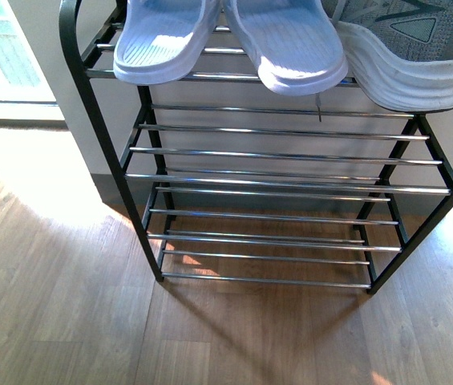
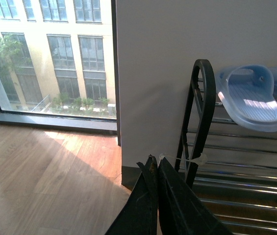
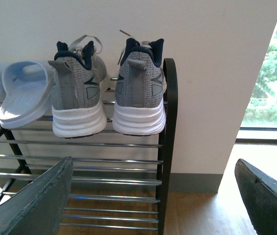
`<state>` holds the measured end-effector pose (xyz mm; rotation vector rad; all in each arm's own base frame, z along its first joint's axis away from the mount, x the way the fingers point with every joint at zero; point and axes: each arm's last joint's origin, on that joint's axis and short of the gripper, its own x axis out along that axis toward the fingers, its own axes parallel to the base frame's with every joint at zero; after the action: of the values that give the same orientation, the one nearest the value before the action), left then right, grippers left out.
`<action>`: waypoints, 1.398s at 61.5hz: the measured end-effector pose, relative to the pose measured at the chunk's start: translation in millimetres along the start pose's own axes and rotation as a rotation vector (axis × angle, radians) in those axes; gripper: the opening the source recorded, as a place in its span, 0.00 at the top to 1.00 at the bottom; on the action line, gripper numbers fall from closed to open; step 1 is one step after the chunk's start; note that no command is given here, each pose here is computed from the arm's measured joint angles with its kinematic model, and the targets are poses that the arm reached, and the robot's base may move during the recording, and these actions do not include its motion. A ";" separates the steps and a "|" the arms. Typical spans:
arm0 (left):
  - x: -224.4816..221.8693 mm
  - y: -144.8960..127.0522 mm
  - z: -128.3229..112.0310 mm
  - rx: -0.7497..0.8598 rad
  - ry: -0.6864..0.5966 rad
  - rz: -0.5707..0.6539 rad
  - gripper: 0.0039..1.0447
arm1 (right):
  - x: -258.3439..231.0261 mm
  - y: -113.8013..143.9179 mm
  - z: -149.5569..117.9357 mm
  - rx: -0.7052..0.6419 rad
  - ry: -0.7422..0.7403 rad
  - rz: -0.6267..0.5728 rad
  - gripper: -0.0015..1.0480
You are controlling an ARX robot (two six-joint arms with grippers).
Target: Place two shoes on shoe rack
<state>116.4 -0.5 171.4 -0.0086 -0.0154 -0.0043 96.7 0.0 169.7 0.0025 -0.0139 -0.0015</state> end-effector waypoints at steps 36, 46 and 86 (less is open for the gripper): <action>-18.3 0.0 -3.7 0.001 0.014 0.000 0.99 | 0.0 0.0 0.0 0.000 0.000 0.000 0.09; -18.6 0.2 -4.2 0.000 0.019 0.002 0.88 | 0.0 0.0 0.0 0.000 0.000 0.000 0.09; -18.6 0.2 -4.1 0.002 0.018 0.002 0.09 | 0.0 0.0 0.0 0.000 0.000 0.001 0.09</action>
<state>97.8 -0.3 167.0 -0.0067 0.0021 -0.0027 96.7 0.1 169.8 0.0025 -0.0143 -0.0007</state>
